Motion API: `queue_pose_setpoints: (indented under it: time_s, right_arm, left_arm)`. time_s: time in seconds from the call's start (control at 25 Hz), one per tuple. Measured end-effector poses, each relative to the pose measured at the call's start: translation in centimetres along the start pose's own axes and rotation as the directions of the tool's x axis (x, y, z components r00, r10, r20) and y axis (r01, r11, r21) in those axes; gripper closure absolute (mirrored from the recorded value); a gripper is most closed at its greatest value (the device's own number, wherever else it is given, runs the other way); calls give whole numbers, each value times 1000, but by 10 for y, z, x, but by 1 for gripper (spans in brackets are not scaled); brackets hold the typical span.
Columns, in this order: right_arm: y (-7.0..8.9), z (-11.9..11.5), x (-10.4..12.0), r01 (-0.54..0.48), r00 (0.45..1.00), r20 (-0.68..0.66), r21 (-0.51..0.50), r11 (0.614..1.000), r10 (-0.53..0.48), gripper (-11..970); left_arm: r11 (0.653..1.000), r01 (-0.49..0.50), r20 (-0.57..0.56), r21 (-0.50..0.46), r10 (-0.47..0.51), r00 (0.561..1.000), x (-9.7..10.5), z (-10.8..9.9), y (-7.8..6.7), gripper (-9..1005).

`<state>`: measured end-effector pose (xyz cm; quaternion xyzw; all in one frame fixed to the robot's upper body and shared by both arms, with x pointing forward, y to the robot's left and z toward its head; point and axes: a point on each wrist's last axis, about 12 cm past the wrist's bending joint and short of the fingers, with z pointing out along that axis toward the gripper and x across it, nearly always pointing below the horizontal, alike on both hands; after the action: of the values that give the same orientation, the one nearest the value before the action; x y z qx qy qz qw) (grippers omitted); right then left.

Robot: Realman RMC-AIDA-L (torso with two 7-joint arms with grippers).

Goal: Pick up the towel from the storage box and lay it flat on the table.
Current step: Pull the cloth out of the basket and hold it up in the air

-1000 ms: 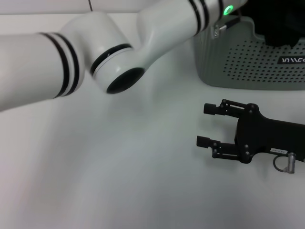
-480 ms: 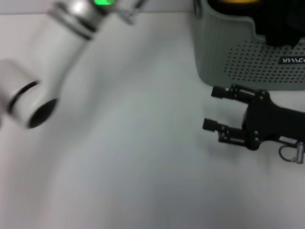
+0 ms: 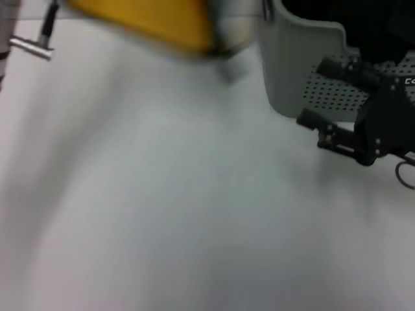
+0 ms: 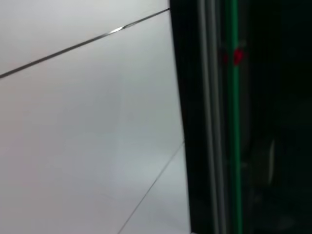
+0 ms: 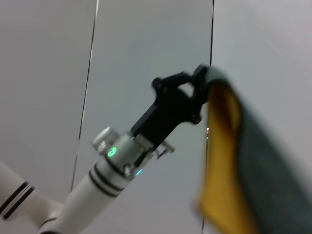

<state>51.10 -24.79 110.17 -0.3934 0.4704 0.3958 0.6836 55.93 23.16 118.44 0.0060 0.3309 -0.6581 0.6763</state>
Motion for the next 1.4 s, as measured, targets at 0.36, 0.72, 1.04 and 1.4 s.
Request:
queue_pose_setpoints:
  time_s: [0.36,0.72,1.04,1.4]
  right_arm:
    - [-1,6,-6,62,995,76,14,998,-62,231]
    - [-5,34,-2,70,994,81,13,997,-71,232]
    - [-5,38,-2,74,993,87,21,997,-75,233]
    - [-6,51,3,34,996,78,58,998,-39,234]
  left_arm:
    - [999,-27,23,34,26,999,-4,-6,-10,980]
    - [997,-70,6,-34,70,998,9,-18,-4,979]
    - [996,-60,-24,-59,58,998,18,-18,3,979]
    - [998,-44,-45,-38,42,998,25,-12,2,978]
